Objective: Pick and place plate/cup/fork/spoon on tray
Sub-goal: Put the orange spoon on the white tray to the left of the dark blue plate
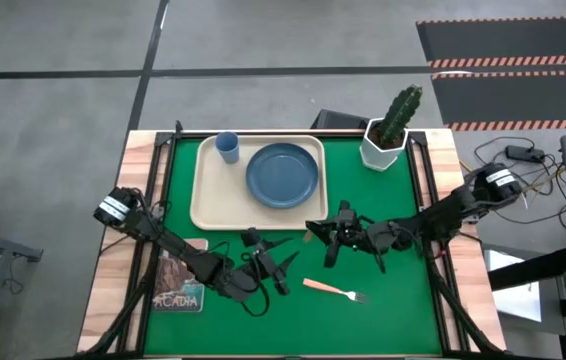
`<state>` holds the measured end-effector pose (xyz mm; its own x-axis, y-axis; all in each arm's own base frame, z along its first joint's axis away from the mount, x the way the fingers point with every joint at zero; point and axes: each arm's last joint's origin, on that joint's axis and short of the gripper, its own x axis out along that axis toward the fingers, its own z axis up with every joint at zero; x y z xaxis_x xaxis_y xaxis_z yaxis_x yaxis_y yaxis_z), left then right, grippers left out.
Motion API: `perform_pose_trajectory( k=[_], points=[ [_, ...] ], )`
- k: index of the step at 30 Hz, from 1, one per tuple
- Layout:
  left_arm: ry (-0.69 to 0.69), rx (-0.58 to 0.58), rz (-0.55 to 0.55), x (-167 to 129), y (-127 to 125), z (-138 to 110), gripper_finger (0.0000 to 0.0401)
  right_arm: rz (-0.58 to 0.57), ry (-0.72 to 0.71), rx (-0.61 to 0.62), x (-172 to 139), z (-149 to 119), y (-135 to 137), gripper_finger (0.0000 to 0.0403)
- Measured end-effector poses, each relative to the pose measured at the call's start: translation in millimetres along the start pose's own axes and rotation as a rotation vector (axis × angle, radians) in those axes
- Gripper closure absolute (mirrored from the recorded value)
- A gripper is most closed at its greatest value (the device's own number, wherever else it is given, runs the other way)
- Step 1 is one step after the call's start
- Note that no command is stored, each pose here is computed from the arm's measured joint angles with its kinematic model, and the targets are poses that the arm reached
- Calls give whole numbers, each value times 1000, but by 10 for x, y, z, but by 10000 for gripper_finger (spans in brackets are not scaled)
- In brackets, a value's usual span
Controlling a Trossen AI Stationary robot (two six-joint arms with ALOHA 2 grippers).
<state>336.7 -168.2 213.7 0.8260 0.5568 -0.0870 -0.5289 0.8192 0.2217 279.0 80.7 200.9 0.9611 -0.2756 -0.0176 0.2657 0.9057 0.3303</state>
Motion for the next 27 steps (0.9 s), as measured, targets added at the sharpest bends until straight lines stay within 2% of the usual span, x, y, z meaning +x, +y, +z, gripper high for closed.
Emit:
perform_pose_trajectory(
  k=[6,14,23,27],
  points=[
    [0,-5,4,-34,-22,-17,230,24,-100,114,82,-142,8,394],
    [-2,-52,9,137,-87,-58,230,77,-231,219,151,-376,-25,394],
    [34,-125,76,370,-44,-255,233,83,-240,211,155,-363,-6,394],
    [30,-130,101,368,-38,-252,263,81,-241,183,144,-359,2,394]
  ],
)
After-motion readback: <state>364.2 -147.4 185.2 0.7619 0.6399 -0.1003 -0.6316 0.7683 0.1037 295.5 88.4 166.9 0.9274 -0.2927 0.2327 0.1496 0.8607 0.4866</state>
